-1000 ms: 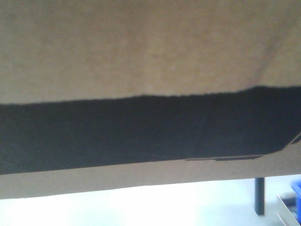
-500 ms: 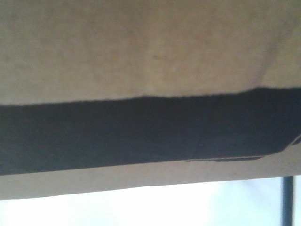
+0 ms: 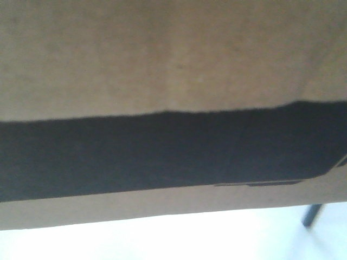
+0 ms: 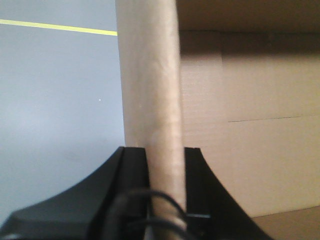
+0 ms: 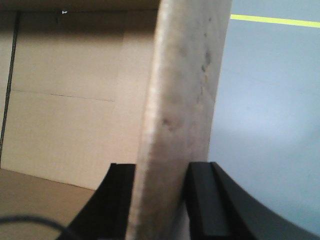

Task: Grab box from left shelf to table start
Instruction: 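Hold the box with both grippers while the base turns away, then carry the box with both grippers toward the white table, then hold the box above the white table with both grippers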

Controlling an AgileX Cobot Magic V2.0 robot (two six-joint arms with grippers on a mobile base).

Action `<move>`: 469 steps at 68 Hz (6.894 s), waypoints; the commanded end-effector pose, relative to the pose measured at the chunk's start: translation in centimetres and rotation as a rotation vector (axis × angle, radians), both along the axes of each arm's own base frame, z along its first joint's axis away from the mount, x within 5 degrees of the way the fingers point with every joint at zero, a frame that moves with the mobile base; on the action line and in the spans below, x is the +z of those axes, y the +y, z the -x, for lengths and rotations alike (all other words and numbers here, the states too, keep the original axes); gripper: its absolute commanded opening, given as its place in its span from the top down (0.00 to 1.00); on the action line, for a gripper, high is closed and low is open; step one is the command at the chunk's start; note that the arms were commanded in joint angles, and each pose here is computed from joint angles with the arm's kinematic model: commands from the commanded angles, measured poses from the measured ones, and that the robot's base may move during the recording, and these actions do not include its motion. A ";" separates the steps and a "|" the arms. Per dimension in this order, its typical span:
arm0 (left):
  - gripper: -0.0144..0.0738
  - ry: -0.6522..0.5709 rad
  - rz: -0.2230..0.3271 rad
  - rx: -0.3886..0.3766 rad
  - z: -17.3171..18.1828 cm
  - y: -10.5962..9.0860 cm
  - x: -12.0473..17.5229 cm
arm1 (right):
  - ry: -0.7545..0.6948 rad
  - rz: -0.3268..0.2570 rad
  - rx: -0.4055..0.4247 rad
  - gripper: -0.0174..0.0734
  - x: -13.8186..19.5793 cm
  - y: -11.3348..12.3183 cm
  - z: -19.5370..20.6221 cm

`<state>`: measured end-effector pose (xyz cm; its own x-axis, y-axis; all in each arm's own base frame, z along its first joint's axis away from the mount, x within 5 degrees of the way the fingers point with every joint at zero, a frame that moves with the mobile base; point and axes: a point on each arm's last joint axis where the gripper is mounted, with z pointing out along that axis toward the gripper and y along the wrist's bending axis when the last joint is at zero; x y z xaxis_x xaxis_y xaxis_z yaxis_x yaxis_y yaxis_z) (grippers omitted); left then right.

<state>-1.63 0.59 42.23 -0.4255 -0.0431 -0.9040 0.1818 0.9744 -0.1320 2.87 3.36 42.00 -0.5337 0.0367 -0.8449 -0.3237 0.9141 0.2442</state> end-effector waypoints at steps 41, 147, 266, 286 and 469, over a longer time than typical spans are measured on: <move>0.94 -0.069 0.072 -0.077 0.5 -0.7 1.4 | -0.134 -0.028 -0.024 0.74 1.7 -0.1 -0.4; 0.94 -0.069 0.072 -0.077 0.5 -0.7 1.4 | -0.131 -0.027 -0.023 0.74 1.7 -0.1 -0.4; 0.94 -0.073 0.073 -0.077 0.4 -0.7 1.4 | -0.129 -0.027 -0.023 0.74 1.7 -0.1 -0.5; 0.94 -0.073 0.073 -0.077 0.4 -0.7 1.4 | -0.129 -0.027 -0.023 0.74 1.7 -0.1 -0.5; 0.94 -0.074 0.070 -0.078 0.4 -0.6 1.4 | -0.116 -0.023 -0.019 0.74 1.5 0.0 -0.4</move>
